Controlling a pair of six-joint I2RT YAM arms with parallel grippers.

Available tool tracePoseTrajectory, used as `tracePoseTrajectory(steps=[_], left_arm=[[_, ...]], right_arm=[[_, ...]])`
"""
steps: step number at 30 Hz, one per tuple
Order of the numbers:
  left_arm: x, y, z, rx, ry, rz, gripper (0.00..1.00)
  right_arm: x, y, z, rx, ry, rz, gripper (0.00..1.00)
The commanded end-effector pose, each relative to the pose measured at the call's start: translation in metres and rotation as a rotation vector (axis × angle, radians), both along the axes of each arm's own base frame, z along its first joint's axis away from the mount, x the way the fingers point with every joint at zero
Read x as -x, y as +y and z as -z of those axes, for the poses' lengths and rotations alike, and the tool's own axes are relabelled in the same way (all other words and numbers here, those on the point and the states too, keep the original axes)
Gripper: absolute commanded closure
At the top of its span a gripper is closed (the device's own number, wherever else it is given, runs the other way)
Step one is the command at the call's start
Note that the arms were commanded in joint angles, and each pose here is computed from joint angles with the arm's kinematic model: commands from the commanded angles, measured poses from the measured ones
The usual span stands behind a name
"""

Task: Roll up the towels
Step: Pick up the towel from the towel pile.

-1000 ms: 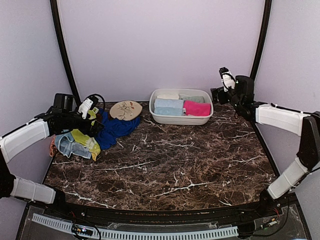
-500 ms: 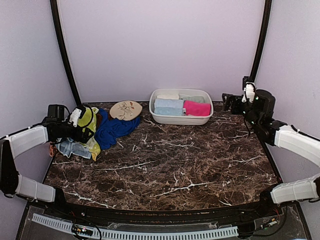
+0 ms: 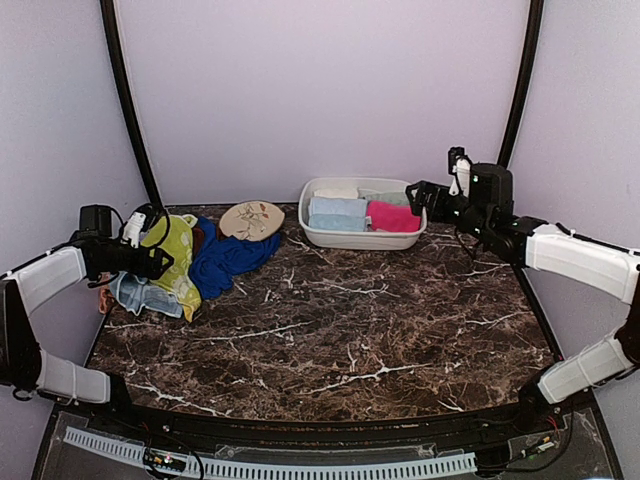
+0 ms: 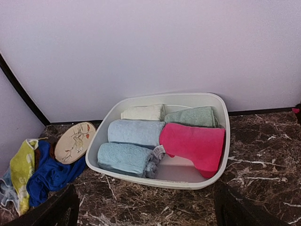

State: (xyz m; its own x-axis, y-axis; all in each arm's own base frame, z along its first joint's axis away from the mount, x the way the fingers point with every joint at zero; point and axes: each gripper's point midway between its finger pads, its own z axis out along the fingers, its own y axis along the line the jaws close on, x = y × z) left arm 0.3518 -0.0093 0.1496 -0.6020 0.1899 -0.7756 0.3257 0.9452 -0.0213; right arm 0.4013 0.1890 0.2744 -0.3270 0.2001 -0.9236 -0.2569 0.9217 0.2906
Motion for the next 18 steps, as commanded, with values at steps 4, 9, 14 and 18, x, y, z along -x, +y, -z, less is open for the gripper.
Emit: tracePoseTrajectory(steps=[4,9,14,18], left_arm=[[-0.004,0.042,0.019,0.011,0.09,-0.088,0.07],[-0.004,0.042,0.05,0.057,0.188,-0.069,0.09],[-0.014,0.032,0.065,0.154,0.247,-0.04,0.2],[-0.027,0.035,0.077,0.191,0.295,-0.065,0.32]], right_arm=[[0.003,0.035,0.01,-0.123,0.056,-0.179,0.0],[-0.006,0.056,0.029,0.033,0.122,-0.128,0.0],[-0.007,0.058,0.045,-0.094,0.205,-0.187,0.0],[-0.002,0.072,0.069,-0.003,0.284,-0.186,0.0]])
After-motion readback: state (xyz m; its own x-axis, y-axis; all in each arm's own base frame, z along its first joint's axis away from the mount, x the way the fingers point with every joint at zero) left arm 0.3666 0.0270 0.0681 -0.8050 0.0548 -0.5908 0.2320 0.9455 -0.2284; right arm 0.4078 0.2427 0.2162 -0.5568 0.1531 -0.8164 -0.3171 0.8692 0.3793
